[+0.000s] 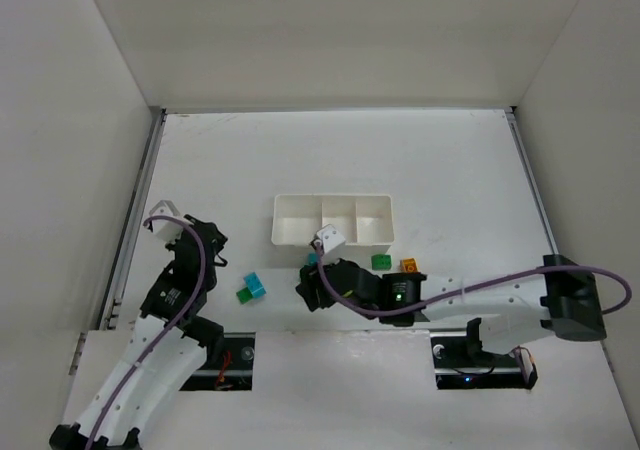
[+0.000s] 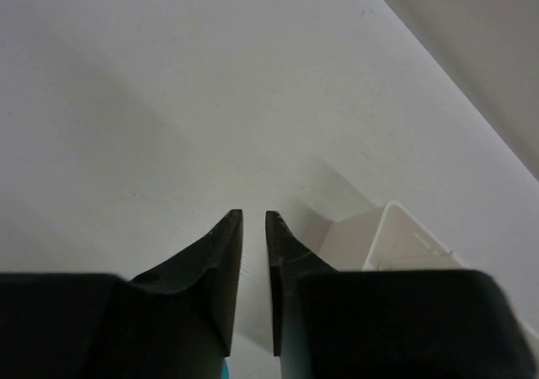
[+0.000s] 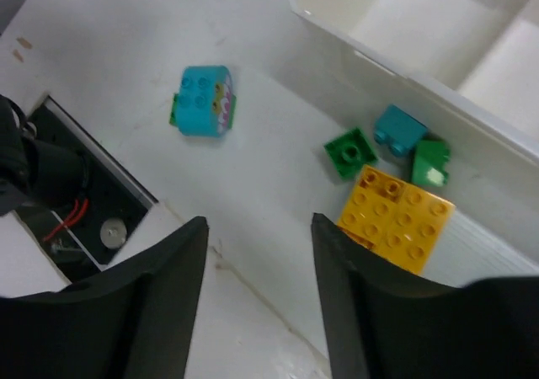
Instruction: Sort the legos into containers by color
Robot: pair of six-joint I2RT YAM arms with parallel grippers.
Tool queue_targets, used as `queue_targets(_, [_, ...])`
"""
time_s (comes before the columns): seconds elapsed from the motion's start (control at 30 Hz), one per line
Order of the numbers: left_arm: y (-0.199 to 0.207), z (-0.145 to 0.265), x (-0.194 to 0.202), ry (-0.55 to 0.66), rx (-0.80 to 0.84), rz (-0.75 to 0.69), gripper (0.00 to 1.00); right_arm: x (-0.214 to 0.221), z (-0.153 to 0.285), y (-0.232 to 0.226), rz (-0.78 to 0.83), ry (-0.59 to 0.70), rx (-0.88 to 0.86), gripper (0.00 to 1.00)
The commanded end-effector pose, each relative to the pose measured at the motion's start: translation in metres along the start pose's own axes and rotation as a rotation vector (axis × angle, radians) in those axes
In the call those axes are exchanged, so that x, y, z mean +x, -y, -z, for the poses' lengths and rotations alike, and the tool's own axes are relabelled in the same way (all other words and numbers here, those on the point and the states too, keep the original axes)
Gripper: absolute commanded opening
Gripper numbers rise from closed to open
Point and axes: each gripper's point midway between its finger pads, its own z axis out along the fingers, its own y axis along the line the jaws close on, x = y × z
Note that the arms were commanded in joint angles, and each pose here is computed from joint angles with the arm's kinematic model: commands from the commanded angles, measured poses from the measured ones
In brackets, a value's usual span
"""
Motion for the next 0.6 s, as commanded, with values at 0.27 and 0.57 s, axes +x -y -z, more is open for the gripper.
queue_targets(0.27, [-0.049, -0.007, 0.017, -0.035, -0.155, 0.044, 0.4, 0.001, -0.079, -0.086, 0.058, 0.052, -0.096, 0.76])
queue_targets(0.57, [-0.046, -0.007, 0.026, -0.08, -0.103, 0.041, 0.45, 0.023, -0.131, -0.086, 0.113, 0.014, -0.031, 0.79])
